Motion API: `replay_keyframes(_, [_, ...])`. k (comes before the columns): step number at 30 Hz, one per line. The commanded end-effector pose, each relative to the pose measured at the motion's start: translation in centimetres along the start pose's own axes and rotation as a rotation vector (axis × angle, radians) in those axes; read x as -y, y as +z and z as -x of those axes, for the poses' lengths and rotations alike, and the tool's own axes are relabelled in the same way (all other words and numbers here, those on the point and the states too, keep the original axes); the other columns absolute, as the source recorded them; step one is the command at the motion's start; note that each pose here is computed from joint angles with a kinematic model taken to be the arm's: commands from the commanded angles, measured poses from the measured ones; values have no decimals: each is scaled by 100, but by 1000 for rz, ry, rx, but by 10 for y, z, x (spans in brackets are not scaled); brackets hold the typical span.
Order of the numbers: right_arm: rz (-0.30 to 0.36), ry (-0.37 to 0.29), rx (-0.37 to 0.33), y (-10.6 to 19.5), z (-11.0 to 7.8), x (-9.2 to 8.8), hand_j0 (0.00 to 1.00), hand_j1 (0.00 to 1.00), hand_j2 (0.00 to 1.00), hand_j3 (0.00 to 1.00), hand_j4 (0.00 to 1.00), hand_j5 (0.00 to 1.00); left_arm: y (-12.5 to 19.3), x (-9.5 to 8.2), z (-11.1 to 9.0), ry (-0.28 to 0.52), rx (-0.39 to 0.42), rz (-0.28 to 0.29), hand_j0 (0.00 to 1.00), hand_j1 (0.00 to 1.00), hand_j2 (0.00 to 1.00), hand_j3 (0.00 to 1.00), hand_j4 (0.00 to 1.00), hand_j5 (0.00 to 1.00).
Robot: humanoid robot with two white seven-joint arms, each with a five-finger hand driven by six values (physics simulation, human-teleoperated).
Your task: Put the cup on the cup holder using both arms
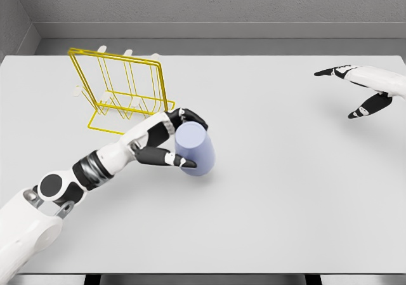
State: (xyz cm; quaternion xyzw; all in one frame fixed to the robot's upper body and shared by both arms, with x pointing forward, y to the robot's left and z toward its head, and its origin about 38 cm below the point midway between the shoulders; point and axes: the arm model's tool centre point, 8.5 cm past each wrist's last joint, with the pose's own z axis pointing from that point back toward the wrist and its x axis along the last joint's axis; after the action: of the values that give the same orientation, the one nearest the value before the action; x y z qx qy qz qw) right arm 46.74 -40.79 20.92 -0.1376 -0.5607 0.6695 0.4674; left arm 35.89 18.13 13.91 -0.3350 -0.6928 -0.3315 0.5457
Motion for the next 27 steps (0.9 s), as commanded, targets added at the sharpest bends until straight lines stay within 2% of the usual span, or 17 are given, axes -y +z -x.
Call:
replay_keyframes(1, [6, -6, -1, 1, 0, 1, 100, 100, 100, 100, 100, 100, 6, -9, -18, -14, 32, -12, 50, 50, 50, 50, 50, 50])
replay_keyframes(11, [6, -6, -1, 1, 0, 1, 100, 100, 100, 100, 100, 100, 29, -26, -35, -29, 24, -44, 50, 50, 50, 50, 50, 50])
replay_keyframes(19, [6, -6, 0, 0, 0, 1, 100, 100, 100, 100, 100, 100, 39, -39, -53, -37, 66, -64, 50, 50, 50, 50, 50, 50])
replay_keyframes(24, [5, -7, 0, 0, 0, 0, 100, 100, 100, 100, 100, 100, 44, -43, -56, -27, 64, -73, 50, 50, 50, 50, 50, 50])
replay_keyframes(27, [3, -8, 2, -1, 0, -1, 100, 100, 100, 100, 100, 100, 50, -52, -65, -32, 70, -89, 50, 50, 50, 50, 50, 50])
